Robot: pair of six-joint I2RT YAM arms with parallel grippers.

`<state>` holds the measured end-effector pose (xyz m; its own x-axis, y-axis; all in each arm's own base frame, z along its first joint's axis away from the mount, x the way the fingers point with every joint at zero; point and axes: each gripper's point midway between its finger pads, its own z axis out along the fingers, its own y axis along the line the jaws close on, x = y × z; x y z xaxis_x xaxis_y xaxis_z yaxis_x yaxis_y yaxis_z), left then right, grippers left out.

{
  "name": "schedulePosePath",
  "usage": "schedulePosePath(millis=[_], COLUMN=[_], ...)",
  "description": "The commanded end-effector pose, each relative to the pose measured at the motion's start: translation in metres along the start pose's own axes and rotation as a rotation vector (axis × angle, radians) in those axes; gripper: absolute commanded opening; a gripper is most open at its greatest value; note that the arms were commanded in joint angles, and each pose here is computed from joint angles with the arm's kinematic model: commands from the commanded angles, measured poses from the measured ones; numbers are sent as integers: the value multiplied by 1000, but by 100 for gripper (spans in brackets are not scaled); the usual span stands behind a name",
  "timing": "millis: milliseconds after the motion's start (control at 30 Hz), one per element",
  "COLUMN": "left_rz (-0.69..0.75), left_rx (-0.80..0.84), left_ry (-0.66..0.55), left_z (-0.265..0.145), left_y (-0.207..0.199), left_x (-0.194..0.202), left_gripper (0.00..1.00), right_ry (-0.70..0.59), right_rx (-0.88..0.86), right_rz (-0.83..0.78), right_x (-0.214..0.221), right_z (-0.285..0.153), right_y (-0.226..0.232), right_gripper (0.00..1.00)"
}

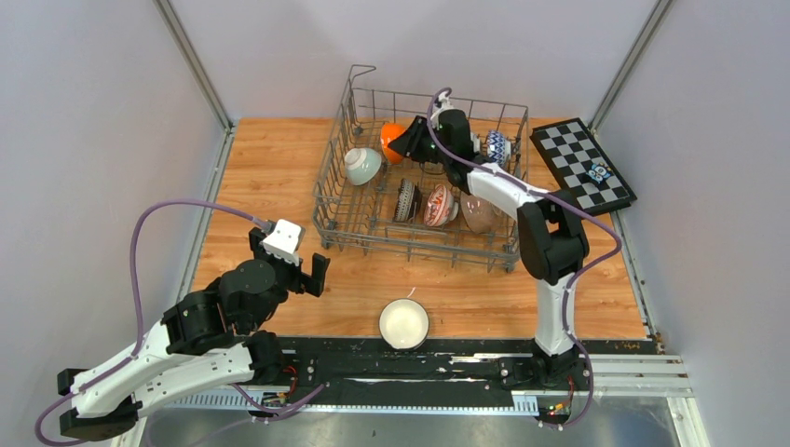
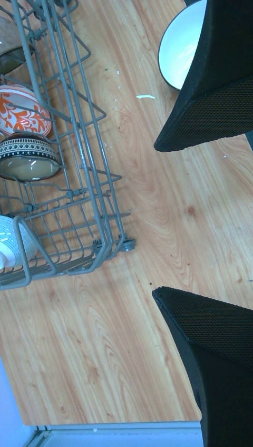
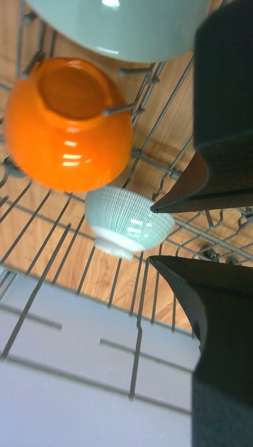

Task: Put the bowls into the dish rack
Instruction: Turn the bowl upside down on the dish rack.

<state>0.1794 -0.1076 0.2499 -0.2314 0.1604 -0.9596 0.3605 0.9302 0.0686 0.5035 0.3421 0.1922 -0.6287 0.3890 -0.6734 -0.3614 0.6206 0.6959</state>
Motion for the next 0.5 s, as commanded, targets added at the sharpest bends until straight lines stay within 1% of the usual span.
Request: schedulePosePath(millis=[0,33,167,267,467], left_rz=[-6,-5,-9,-12,-13], left_rx=[-4,-3,-2,0,4], left_ry=[-2,-2,-4,-8,-10], left_z=[1,1,-1,-1,-2], left_y=[1,1,2,2,2], left_x=[1,1,0,0,0], left_gripper=[100,100,100,100,100], right_ry=[1,4,35,62,151], right_rx=[-14,-20,-33,-39,-47], right_rz=[-119,-134,-171,-185,-216], right_x=[-1,0,8,20,54], right_z=[-12,-12,-11,-7,4], right_y=[27,32,49,54,61], right_gripper=[36,34,20,4,3])
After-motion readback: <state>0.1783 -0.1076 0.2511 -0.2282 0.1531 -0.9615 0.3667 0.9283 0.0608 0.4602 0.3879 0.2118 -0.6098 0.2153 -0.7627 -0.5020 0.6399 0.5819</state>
